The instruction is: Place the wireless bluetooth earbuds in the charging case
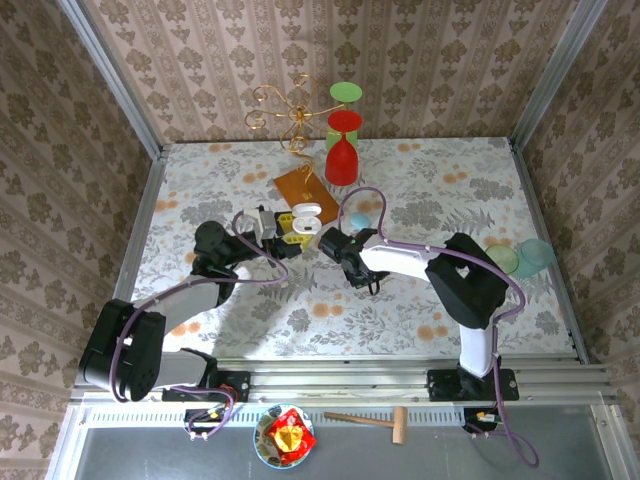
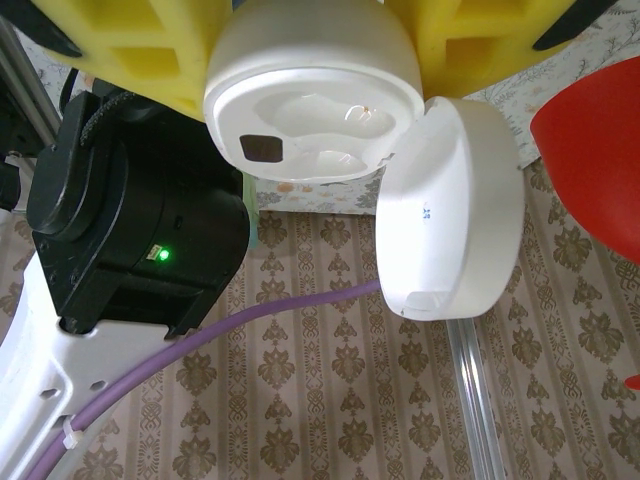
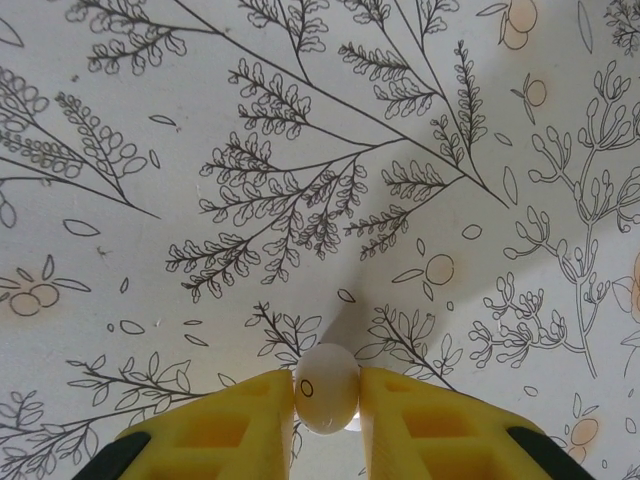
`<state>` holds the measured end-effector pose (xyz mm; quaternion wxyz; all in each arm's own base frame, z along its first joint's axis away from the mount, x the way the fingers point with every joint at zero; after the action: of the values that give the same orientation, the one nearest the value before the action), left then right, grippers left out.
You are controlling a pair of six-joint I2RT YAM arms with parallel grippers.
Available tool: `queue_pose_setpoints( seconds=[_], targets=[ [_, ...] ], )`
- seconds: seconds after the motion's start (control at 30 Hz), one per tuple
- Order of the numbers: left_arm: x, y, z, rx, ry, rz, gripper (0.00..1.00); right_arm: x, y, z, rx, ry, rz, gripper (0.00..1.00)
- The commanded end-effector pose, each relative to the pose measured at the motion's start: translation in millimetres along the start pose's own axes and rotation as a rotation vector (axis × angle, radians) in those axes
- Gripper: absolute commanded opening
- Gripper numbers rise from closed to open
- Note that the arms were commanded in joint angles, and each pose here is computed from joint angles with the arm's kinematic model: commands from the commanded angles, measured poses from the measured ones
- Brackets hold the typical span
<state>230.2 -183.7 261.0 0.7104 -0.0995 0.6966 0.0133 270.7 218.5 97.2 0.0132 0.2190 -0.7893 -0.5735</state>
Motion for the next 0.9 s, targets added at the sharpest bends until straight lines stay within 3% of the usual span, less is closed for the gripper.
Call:
queue_pose_setpoints(
  seconds=[0.0,0.47,0.87],
  targets=[
    [-12.1,3.1,-3.7,0.008,-0.064,-0.038,0.28,1.3,-3.8,1.7,0.042,0.028,0.015,0.24],
    [-12.5,2.4,-3.0,0.01,-0.058,-0.037,0.28,-1.6,0.7,-7.0,0.044,0.027,0.003,0.17],
    [-11.0,-0.1,0.4,0.014,-0.051,-0.042,0.28,-6.5,28.6,-43.4,-0.407,-0.314,-0.054,0.17]
  ],
)
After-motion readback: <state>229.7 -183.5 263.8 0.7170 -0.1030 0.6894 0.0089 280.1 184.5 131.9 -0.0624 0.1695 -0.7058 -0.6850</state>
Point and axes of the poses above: each hand's point on the last joint's axis, 136 mm out from that joint toward the fingers, its own y axis back along the fingers, its own z axis along the line the jaws close on, x = y × z, the point moved 8 cm from there along y, back along the fingers, and after that the axes turned 5 degrees about y, right-handed, at the moved point
